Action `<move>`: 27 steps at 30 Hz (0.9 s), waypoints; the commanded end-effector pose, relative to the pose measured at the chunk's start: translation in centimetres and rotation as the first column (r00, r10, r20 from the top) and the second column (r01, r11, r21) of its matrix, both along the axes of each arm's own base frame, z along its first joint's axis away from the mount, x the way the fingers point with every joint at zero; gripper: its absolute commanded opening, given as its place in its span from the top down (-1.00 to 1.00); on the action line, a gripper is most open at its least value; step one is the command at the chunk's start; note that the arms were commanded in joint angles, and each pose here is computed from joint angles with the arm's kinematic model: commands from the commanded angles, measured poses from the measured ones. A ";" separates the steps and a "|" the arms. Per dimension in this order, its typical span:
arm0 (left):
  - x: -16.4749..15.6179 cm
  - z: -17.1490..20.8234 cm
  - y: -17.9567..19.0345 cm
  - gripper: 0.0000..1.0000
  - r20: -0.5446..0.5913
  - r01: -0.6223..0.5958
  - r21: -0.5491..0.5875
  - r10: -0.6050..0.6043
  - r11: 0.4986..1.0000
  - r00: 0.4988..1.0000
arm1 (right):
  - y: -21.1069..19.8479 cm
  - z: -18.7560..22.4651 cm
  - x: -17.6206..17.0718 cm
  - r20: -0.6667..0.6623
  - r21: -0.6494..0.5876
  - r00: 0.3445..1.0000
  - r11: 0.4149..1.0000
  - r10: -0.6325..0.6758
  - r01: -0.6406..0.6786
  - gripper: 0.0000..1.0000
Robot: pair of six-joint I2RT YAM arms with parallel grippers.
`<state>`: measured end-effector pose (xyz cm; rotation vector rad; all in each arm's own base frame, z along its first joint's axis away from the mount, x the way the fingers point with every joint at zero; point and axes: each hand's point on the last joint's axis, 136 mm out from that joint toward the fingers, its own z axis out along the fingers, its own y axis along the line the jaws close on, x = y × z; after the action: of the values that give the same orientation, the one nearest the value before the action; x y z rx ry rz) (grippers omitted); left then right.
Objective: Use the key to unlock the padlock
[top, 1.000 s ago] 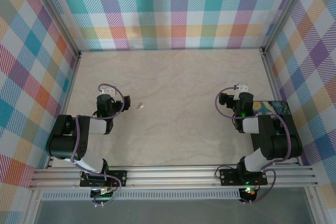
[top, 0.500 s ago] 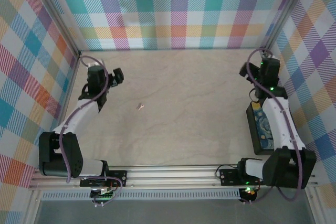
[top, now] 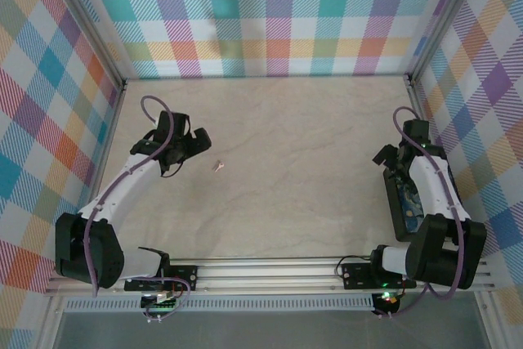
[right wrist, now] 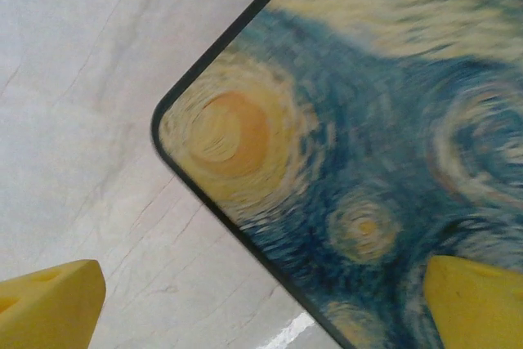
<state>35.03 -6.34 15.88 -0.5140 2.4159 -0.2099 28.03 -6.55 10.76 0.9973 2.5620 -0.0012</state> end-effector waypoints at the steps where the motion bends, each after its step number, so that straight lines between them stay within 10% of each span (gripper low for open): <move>1: -0.8 0.5 -0.1 -1.00 -0.014 -0.005 0.004 0.006 1.000 1.000 | 3.3 -0.5 1.0 0.053 0.139 0.990 0.981 0.129 -0.135 -0.99; 15: -0.7 1.1 -3.9 -1.00 -0.038 0.098 0.096 -0.095 0.990 0.995 | 19.3 -1.7 6.7 0.187 0.344 0.866 0.795 0.464 -0.500 -0.99; 22: -1.4 1.2 -7.5 -1.00 -0.074 0.145 -0.020 -0.147 0.989 0.986 | 31.4 4.1 12.1 0.392 0.435 0.736 0.594 0.551 -0.676 -0.99; 27: -3.0 -0.2 -7.3 -1.00 -0.159 0.157 -0.002 -0.156 0.988 0.975 | 28.9 7.6 13.3 0.370 0.298 0.724 0.664 0.582 -0.686 -0.99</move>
<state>33.28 -13.71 16.44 -0.3341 2.5406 -0.2530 41.35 24.76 15.61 0.1006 2.5800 0.9326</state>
